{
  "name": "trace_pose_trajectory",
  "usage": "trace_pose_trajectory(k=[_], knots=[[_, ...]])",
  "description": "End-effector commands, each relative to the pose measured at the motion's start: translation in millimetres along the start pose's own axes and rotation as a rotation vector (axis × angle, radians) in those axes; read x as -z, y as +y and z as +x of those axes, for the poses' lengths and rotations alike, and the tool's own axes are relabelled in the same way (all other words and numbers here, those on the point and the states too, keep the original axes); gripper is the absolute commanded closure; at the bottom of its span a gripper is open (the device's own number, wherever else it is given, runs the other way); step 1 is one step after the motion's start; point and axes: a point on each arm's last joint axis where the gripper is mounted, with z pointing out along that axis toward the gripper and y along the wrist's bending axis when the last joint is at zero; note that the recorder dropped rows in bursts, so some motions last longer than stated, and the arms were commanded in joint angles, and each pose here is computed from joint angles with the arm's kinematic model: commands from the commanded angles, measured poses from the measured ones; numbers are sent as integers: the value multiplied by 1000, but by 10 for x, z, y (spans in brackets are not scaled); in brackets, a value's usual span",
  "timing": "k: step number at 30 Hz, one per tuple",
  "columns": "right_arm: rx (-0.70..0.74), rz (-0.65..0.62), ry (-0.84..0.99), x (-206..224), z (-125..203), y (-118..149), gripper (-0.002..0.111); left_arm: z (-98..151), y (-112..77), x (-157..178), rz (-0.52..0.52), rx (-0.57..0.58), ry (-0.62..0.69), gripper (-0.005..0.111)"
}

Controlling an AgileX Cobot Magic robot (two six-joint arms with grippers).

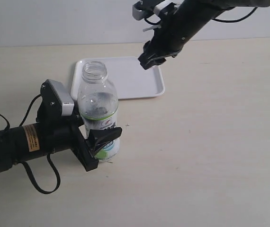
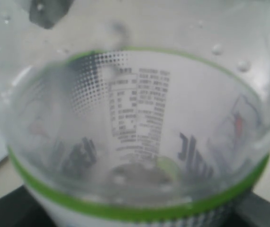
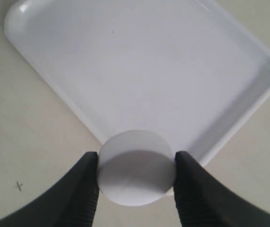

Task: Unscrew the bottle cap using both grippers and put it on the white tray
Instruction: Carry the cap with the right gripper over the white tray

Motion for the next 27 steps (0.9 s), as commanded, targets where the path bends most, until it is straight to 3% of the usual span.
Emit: trace_pose_trajectory(k=[1,27], knots=[[-51,63,9,-68,-165,-38,108,-35,24,3,-33,29,-58,107],[-81,75,78,-901,-208,-309,108,-19,34,4,-41,31,-41,107]])
